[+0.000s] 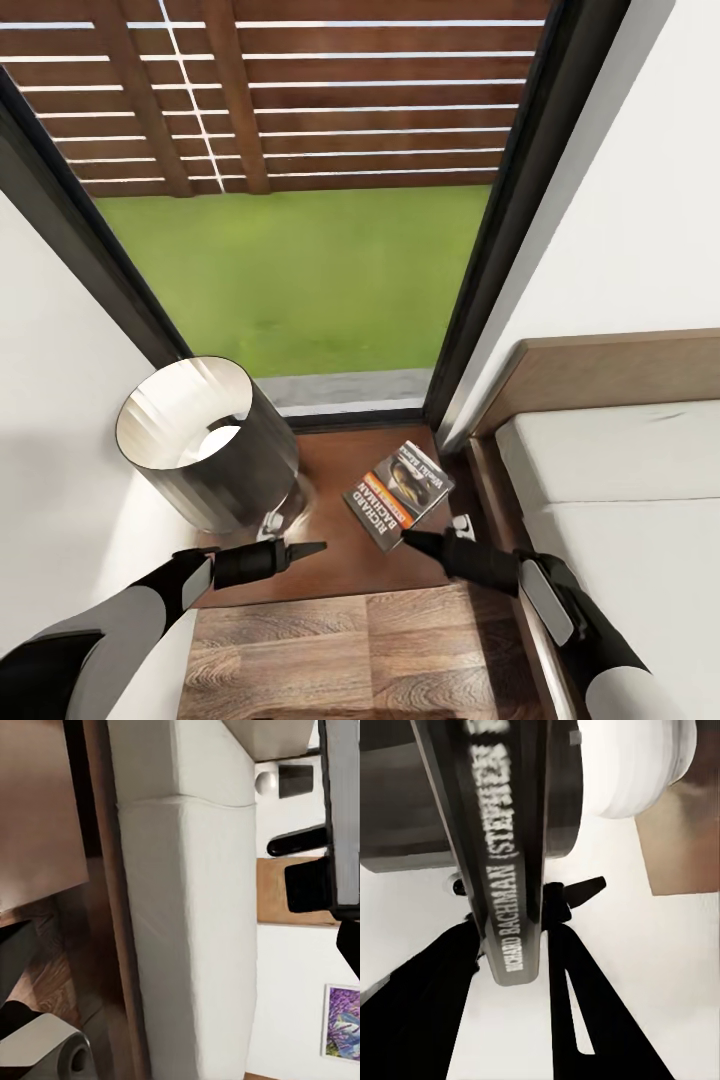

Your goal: In the bedroom, move the book from the bed onto either nightstand, and place the two sandals side by side next to the bed.

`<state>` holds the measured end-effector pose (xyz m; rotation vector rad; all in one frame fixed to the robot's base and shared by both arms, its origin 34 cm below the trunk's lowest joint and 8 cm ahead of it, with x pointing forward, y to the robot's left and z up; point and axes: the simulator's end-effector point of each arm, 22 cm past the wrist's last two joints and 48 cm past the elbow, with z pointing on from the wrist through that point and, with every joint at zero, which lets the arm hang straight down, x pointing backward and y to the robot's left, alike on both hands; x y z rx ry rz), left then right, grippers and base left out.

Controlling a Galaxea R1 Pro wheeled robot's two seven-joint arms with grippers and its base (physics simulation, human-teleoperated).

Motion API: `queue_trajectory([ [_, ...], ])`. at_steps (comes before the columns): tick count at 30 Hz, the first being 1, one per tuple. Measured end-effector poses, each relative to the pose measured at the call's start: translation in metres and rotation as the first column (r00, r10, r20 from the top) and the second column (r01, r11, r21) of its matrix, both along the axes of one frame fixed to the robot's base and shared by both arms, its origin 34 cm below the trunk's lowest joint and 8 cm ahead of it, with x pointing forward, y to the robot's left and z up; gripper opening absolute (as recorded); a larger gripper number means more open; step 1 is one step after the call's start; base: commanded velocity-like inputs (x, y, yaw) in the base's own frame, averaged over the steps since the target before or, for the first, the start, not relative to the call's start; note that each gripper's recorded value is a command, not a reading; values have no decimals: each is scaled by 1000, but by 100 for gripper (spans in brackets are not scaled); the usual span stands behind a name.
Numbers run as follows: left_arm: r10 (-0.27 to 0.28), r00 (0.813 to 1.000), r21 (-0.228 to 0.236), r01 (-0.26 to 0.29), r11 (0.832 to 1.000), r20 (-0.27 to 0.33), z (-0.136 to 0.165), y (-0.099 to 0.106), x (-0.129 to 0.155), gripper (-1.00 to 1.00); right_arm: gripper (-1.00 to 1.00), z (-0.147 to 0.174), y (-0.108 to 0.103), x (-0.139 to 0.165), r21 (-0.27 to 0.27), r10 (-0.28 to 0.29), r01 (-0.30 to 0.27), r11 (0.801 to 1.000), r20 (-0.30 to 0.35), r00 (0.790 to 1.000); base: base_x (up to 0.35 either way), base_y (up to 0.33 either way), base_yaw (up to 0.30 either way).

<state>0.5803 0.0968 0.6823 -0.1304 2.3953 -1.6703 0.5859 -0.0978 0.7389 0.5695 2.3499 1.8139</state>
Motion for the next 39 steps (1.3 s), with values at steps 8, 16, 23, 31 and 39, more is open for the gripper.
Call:
queue_trajectory([
  [8,-1,1000,1,1,1000,0,0,0,0,100,-100,20,4,9,49,0,-2,999,57,998,0,0,0],
  [16,-6,1000,-70,7,997,15,15,-4,0,100,-100,19,9,8,45,7,-10,999,60,998,0,0,0],
  [23,-25,1000,-186,28,982,17,36,-11,-15,100,-100,19,9,8,45,7,-10,999,60,998,0,0,0],
  [31,-28,998,-188,37,982,51,34,-14,-25,100,-100,19,8,8,44,7,-10,999,60,998,0,0,0],
  [39,-30,998,-190,39,981,52,35,-15,-25,100,-100,19,8,8,44,7,-10,999,60,998,0,0,0],
])
